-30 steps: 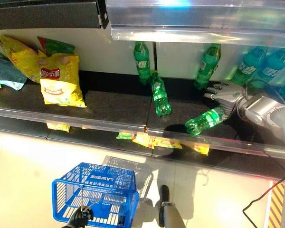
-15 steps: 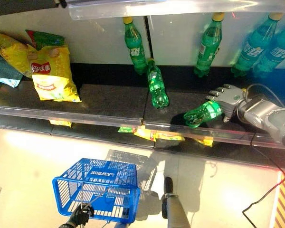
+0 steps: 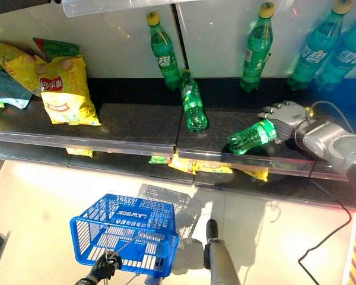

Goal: Pick up the snacks into the basket

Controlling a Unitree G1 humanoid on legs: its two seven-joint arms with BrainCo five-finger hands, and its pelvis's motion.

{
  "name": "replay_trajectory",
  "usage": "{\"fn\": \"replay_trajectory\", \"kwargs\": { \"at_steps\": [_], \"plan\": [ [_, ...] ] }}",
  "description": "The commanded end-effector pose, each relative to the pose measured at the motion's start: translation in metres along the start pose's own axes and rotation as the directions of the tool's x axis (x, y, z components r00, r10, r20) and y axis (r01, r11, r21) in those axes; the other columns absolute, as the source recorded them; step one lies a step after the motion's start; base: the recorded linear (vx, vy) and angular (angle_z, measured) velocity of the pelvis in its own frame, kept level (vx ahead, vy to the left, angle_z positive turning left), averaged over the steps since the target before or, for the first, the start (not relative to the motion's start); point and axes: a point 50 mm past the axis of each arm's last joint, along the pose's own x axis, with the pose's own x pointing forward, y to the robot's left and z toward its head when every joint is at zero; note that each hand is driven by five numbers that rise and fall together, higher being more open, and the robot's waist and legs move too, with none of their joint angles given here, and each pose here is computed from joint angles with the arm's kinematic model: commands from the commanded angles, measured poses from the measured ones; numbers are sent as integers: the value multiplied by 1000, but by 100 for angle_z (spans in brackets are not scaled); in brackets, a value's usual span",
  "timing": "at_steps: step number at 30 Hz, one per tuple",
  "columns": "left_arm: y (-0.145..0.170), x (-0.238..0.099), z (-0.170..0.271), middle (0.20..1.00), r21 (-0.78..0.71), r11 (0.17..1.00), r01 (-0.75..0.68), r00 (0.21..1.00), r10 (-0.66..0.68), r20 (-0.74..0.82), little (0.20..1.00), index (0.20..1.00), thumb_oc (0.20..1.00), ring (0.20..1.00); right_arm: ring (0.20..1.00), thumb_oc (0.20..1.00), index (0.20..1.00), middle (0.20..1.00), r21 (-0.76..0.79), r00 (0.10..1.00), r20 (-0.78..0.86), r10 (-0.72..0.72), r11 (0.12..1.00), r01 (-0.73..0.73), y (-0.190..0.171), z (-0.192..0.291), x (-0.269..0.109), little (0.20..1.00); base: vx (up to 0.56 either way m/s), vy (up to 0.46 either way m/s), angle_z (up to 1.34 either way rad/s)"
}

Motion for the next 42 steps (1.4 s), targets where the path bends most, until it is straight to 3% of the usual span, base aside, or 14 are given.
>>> {"fn": "replay_trajectory", "kwargs": {
  "at_steps": [1, 18, 24, 30, 34, 39, 42],
  "plan": [
    [18, -12, -24, 200, 14, 998, -63, 995, 64, -75, 200, 200, 200, 200, 206, 206, 206, 206, -37, 990, -92, 106, 993, -110, 20, -18, -9, 206, 0, 0, 0],
    [16, -10, -23, 200, 19, 998, -62, 994, 63, -85, 200, 200, 200, 200, 200, 200, 200, 200, -11, 990, -83, 116, 993, -118, 33, -5, -3, 200, -9, 1, 0],
    [42, -7, -22, 200, 41, 991, -124, 987, 128, -99, 200, 200, 200, 200, 200, 200, 200, 200, 42, 999, -23, 48, 998, -47, 13, 12, 9, 200, -16, 12, 7],
    [65, -3, -12, 200, 49, 980, -190, 979, 193, -68, 200, 200, 200, 200, 200, 200, 200, 200, 329, 995, 52, -83, 942, 61, -5, 36, 8, 200, 6, 52, 4],
    [78, -7, -5, 200, 53, 975, -216, 976, 217, -19, 200, 200, 200, 200, 200, 200, 200, 200, 485, 991, 81, -108, 873, 55, 7, 43, -14, 200, 8, 138, -9],
    [80, -14, -1, 200, 77, 977, -197, 980, 196, 27, 200, 200, 200, 200, 200, 200, 200, 200, 591, 992, 63, -114, 804, 55, 26, 42, -47, 200, -3, 243, -30],
    [82, -15, 9, 200, 101, 978, -181, 982, 174, 76, 200, 200, 200, 200, 200, 200, 200, 200, 576, 990, 81, -112, 816, 45, 26, 42, -61, 200, -89, 249, -28]
  ]
}}
